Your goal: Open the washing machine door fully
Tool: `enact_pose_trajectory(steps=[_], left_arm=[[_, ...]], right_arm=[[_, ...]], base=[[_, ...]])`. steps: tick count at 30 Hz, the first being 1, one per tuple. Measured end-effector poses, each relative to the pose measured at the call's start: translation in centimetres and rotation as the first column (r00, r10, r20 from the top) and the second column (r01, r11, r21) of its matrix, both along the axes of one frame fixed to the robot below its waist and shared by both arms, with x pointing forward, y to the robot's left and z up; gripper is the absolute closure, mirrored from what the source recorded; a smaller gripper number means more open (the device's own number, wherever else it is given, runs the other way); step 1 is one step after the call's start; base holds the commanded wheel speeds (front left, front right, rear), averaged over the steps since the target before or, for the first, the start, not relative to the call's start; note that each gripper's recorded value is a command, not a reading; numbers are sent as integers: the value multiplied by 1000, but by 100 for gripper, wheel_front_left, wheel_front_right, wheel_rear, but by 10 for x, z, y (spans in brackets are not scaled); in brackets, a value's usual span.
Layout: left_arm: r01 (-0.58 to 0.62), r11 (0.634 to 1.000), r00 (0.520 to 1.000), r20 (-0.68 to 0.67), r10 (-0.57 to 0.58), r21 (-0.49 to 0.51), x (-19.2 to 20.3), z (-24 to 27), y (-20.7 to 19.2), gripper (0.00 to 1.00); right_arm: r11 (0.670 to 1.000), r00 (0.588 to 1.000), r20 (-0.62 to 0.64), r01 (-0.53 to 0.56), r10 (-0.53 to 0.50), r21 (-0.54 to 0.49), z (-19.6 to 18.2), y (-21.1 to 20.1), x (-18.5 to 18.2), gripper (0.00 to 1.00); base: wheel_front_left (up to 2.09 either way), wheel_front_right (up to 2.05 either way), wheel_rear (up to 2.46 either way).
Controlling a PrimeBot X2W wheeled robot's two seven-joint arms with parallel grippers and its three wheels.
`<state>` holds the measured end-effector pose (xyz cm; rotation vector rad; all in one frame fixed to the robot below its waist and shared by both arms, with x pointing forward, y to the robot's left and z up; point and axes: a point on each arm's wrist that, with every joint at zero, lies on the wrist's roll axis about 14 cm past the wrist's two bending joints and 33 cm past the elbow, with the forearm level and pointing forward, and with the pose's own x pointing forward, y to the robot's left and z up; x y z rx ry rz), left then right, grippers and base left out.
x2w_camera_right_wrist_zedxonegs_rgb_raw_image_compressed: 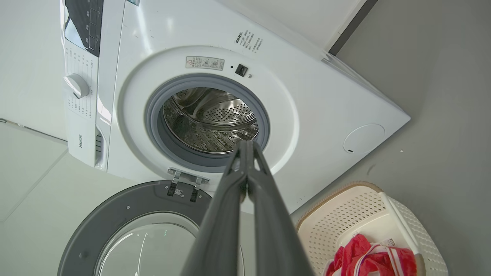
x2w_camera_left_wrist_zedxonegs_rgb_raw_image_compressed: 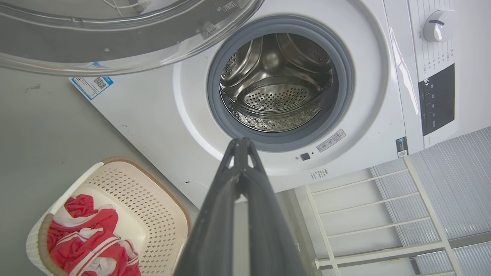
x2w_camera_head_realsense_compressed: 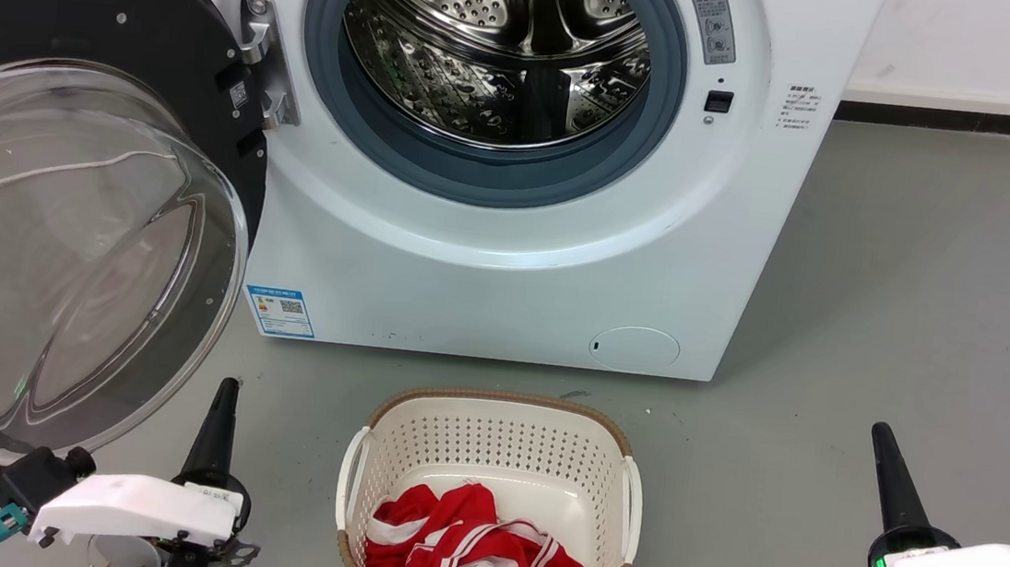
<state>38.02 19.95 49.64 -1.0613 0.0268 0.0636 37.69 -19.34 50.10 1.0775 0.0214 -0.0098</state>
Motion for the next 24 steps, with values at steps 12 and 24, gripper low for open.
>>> enact_pose_trajectory(steps=[12,24], left_arm=[[4,992,1000,2,-4,-126,1,-1,0,100],[10,971,1000,17,-6,-237,4,2,0,100]], right_arm=[[993,1000,-4,5,-5,121,-1,-2,2,100],[974,1000,-6,8,-7,228,-1,-3,4,100]], base=[[0,0,0],[0,0,0]])
